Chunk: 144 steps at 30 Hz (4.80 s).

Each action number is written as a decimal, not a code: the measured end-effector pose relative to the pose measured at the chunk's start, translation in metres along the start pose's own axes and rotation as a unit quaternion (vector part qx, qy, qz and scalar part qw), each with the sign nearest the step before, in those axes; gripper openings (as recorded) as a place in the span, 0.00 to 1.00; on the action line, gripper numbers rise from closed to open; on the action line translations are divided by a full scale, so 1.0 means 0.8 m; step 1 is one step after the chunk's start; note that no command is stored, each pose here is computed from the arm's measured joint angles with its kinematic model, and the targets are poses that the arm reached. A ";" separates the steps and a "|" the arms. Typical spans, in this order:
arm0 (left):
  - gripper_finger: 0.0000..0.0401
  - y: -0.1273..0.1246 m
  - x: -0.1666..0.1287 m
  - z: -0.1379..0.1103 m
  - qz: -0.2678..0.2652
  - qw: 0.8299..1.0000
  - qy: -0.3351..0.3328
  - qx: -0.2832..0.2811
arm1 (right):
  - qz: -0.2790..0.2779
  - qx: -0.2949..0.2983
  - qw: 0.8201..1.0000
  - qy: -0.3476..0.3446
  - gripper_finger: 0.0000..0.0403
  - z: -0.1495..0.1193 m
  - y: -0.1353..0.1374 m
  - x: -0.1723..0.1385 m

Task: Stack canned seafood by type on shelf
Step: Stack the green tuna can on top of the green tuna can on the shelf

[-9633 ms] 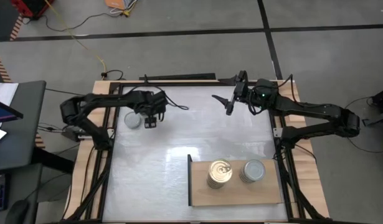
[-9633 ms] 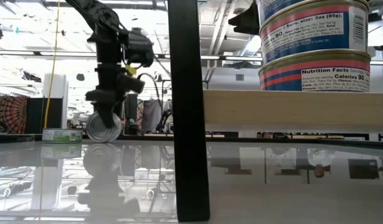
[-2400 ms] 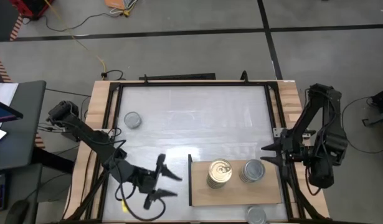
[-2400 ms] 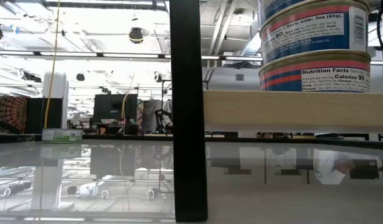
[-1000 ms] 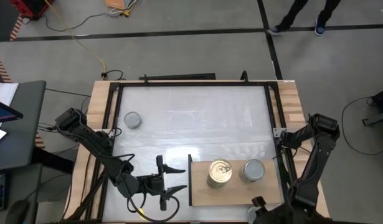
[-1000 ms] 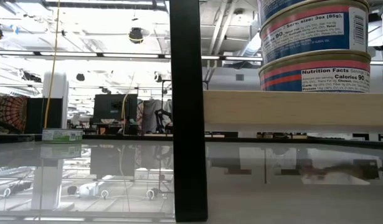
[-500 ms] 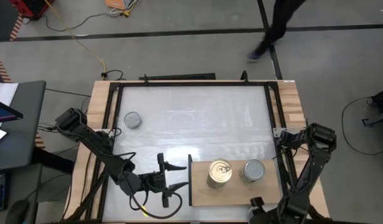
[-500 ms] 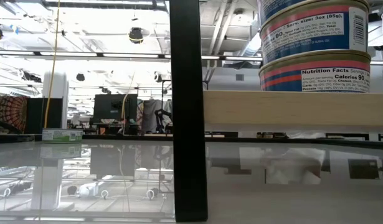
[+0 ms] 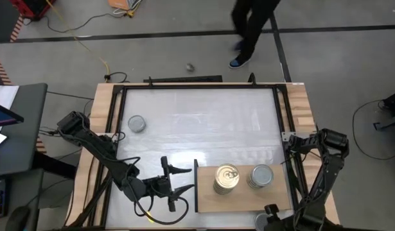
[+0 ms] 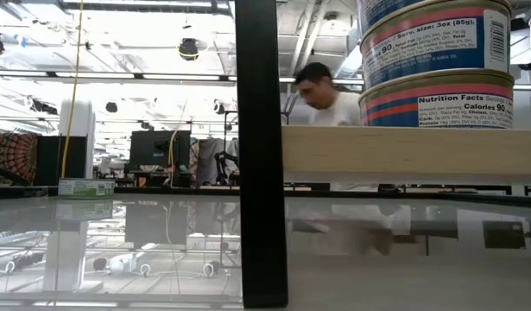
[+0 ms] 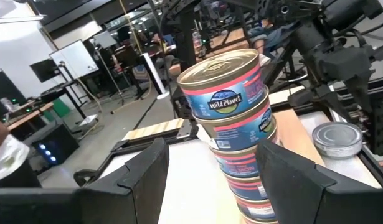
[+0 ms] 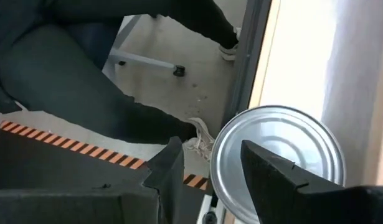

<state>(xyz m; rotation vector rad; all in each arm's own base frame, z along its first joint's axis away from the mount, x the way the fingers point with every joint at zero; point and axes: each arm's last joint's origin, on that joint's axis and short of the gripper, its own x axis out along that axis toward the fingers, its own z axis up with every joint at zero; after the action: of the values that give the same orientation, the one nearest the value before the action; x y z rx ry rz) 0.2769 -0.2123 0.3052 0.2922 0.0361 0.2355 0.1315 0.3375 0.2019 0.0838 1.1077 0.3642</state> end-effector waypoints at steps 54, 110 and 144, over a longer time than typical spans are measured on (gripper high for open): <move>0.57 0.000 0.001 0.000 -0.005 1.000 0.000 -0.020 | -0.136 -0.108 0.981 0.089 0.29 0.003 0.011 0.027; 0.57 -0.001 0.000 0.000 -0.018 1.000 -0.004 -0.010 | 0.104 -0.005 0.991 0.080 0.05 0.040 0.034 0.054; 0.57 -0.006 -0.006 0.001 -0.023 1.000 -0.006 -0.006 | -0.106 0.018 0.979 0.176 0.05 0.027 -0.019 0.050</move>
<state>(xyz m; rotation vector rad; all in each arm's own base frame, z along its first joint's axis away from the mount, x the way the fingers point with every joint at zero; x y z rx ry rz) 0.2736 -0.2178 0.3049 0.2806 0.0295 0.1878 0.1696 0.3391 0.1736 -0.0693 1.4594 0.1692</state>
